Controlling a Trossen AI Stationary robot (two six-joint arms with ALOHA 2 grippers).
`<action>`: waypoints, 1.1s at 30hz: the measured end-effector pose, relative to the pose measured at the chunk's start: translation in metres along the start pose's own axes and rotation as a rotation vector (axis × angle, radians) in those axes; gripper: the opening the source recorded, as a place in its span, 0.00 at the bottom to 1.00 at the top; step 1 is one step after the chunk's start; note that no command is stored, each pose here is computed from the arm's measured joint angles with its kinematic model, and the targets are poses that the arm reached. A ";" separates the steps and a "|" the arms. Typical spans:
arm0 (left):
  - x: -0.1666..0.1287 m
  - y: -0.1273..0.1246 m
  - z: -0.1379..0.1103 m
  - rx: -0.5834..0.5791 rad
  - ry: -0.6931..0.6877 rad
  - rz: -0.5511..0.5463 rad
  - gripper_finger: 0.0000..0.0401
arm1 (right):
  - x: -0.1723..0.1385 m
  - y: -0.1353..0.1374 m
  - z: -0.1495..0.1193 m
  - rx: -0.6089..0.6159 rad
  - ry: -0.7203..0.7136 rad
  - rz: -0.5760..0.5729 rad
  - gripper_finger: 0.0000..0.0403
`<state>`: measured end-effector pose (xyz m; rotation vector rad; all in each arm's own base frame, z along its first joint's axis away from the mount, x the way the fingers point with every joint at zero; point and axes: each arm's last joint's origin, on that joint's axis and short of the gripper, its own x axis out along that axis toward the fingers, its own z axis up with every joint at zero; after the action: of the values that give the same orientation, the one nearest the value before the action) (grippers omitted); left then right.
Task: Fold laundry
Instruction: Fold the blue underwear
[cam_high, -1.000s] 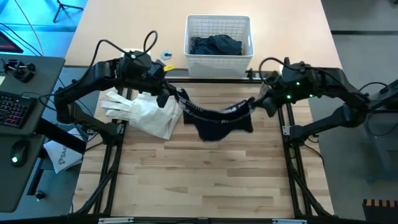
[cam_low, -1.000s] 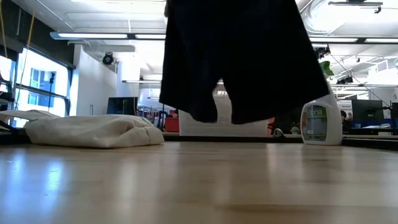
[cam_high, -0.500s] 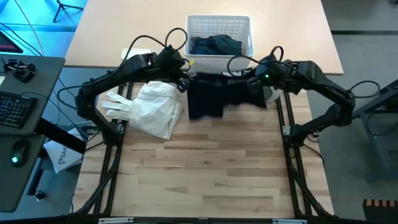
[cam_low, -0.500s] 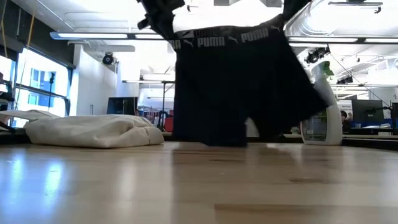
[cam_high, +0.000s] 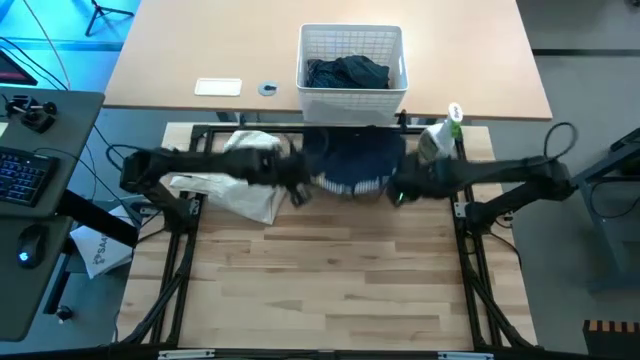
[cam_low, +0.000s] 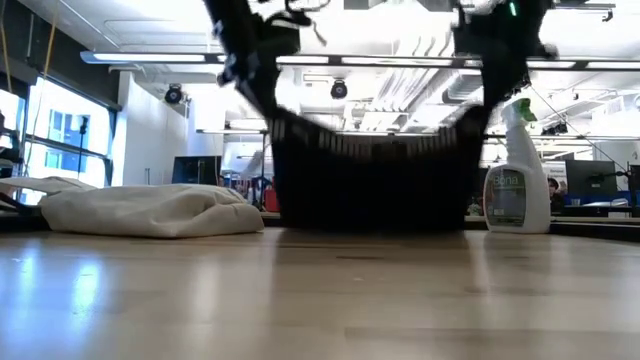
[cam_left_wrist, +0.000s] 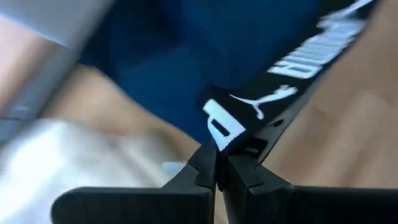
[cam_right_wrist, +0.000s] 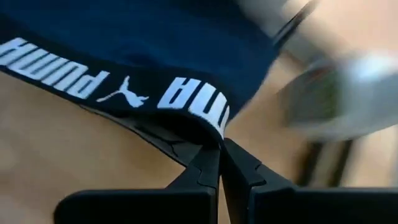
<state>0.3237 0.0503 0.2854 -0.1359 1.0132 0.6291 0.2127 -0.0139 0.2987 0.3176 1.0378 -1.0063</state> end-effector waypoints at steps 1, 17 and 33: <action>0.007 -0.011 -0.011 0.007 0.015 -0.040 0.00 | 0.013 0.009 -0.014 0.010 0.041 0.040 0.00; 0.016 -0.082 -0.103 0.036 0.331 -0.496 0.06 | 0.065 0.059 -0.104 -0.036 0.686 0.759 0.40; -0.003 -0.053 -0.086 -0.109 0.327 -0.423 0.17 | 0.076 0.076 -0.081 0.385 0.561 0.796 0.34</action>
<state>0.2870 -0.0272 0.2320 -0.5480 1.2188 0.2770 0.2393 0.0381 0.1774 1.2753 1.0585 -0.3720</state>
